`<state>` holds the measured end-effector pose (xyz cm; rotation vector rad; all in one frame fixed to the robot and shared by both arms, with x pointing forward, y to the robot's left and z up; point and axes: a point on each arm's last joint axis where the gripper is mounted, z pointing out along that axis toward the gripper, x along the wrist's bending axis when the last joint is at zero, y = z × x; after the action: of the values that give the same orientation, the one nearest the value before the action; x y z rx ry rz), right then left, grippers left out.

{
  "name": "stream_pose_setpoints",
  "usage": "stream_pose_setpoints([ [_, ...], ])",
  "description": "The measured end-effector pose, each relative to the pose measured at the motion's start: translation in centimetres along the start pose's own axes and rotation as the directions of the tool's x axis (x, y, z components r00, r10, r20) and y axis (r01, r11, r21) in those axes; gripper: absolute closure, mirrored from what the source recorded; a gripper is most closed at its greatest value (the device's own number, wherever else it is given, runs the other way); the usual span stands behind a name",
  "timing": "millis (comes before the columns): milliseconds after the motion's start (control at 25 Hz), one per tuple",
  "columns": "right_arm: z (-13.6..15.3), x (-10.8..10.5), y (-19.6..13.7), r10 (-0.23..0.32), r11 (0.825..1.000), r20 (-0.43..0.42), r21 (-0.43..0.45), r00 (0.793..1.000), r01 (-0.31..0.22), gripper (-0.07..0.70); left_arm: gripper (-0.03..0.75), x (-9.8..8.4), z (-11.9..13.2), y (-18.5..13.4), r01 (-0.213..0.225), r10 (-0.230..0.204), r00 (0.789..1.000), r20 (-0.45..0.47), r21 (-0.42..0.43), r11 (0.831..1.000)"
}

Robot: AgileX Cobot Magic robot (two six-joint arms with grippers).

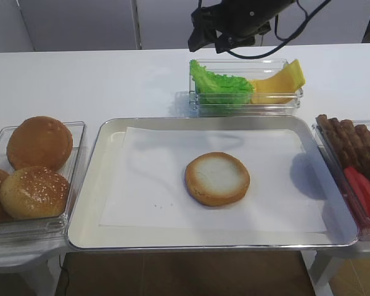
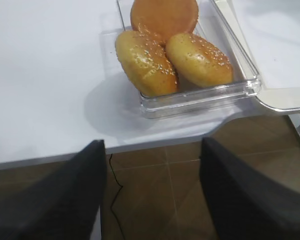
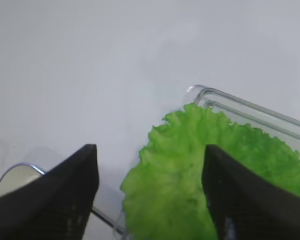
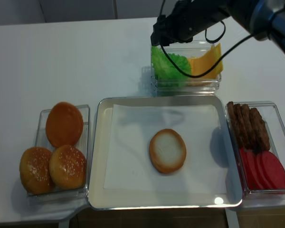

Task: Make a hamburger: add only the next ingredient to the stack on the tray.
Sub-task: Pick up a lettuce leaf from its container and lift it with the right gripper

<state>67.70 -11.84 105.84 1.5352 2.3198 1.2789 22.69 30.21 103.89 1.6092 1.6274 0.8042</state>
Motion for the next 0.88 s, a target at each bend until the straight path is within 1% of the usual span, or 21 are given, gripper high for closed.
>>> stream_pose_setpoints([
  [240, 1.9, 0.6, -0.2, -0.011, 1.000, -0.019, 0.018, 1.000, 0.012, 0.139, 0.274, 0.0, 0.0, 0.0, 0.000, 0.000, 1.000, 0.000, 0.000, 1.000],
  [320, 2.5, 1.0, -0.5, -0.030, 0.999, -0.019, 0.035, 0.999, 0.031, 0.139, 0.274, 0.0, 0.0, 0.0, 0.000, 0.000, 1.000, 0.000, 0.000, 1.000],
  [520, 4.0, 0.7, -1.4, -0.051, 0.996, 0.022, 0.076, 0.998, 0.049, 0.135, 0.274, 0.0, 0.0, 0.0, 0.000, 0.000, 1.000, 0.000, 0.000, 1.000],
  [600, 4.2, 0.4, -1.5, -0.065, 0.994, 0.044, 0.087, 0.997, 0.061, 0.135, 0.274, 0.0, 0.0, 0.0, 0.000, 0.000, 1.000, 0.000, 0.000, 1.000],
  [760, 4.2, 0.2, -1.6, -0.068, 0.994, 0.055, 0.094, 0.996, 0.062, 0.140, 0.274, 0.0, 0.0, 0.0, 0.000, 0.000, 1.000, 0.000, 0.000, 1.000],
  [880, 4.2, 0.2, -1.7, -0.067, 0.993, 0.052, 0.103, 0.996, 0.062, 0.181, 0.274, 0.0, 0.0, 0.0, 0.000, 0.000, 1.000, 0.000, 0.000, 1.000],
])
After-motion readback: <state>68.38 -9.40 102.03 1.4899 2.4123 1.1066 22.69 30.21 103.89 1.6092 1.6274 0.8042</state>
